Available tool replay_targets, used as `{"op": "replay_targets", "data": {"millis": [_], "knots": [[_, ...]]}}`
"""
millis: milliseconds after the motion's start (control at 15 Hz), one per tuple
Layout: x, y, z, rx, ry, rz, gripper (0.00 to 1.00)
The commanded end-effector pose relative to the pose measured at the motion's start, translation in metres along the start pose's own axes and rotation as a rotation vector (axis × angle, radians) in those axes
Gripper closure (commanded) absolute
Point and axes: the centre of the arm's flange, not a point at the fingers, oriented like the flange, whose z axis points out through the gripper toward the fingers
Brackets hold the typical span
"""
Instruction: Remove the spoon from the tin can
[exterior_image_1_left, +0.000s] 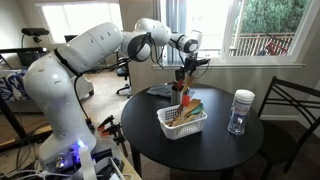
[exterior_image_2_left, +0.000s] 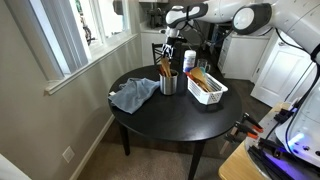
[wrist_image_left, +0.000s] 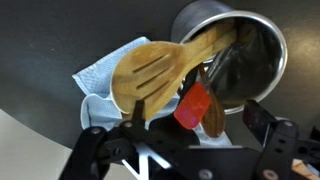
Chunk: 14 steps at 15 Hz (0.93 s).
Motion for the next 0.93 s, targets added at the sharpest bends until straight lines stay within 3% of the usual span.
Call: {"op": "replay_targets", "data": {"millis": [0, 467, 867], "knots": [[-0.003, 0.007, -0.012, -0.112, -0.053, -0.051, 0.00], [0.001, 0.011, -0.029, -0.212, -0.059, -0.062, 0.00], [-0.017, 0.014, -0.019, -0.118, -0.088, 0.091, 0.00]]}}
